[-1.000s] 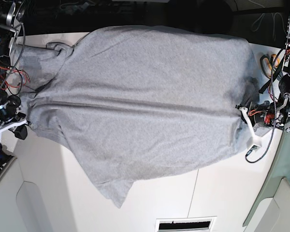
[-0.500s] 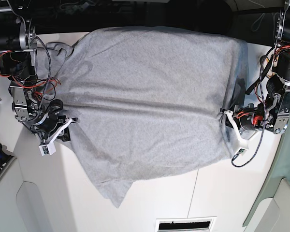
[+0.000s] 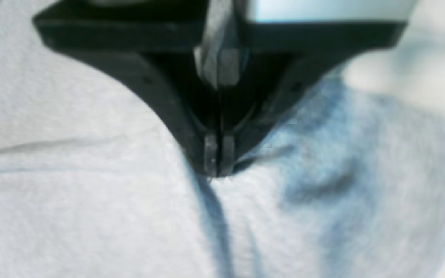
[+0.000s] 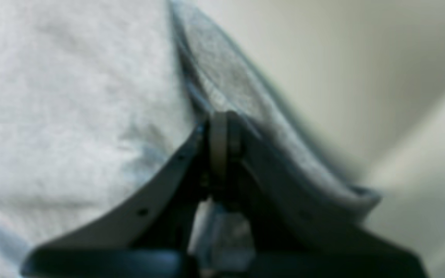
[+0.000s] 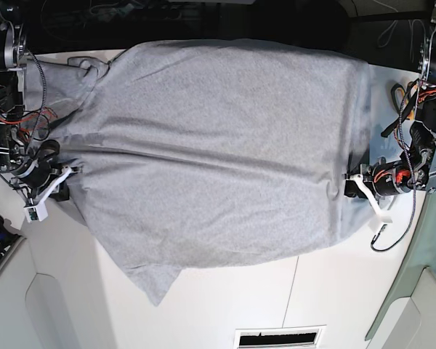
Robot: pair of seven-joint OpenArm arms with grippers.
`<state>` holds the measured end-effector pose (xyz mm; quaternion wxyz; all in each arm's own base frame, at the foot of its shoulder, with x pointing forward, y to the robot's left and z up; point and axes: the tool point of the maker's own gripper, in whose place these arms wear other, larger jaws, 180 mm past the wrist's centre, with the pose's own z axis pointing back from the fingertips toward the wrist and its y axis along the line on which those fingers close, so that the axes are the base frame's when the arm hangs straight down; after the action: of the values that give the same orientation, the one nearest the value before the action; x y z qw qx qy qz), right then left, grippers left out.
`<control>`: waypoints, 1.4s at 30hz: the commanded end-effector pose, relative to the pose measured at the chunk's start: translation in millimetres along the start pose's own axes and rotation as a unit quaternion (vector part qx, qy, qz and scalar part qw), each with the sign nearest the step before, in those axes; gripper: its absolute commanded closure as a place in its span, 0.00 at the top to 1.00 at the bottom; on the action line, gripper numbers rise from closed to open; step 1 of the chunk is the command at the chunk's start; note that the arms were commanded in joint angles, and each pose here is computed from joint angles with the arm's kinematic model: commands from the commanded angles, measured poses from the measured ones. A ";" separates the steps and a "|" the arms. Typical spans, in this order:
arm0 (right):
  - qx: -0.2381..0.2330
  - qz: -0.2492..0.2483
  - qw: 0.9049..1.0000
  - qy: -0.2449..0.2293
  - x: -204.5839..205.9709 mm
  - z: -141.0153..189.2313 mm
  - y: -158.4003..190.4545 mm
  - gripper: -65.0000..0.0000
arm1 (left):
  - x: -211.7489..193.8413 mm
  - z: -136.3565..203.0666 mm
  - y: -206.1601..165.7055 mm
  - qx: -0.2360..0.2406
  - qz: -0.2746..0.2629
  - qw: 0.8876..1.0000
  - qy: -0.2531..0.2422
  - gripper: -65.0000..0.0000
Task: Layout the t-shirt on the table in an organized manner, then fold the t-shirt properly
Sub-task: 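Release the right gripper, reposition it along the shirt edge, regrasp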
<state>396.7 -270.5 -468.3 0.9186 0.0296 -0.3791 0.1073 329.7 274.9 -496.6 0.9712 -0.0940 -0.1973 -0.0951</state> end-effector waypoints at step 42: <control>0.023 -0.214 0.969 -0.123 46.2 23.7 -11.5 0.00 | -45.4 59.4 89.3 0.194 -0.039 0.968 0.154 0.00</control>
<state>397.3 -267.1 -443.3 0.8828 0.1464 -0.4370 -0.0909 283.0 397.7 -470.6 0.9810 0.1585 -0.0565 -0.0965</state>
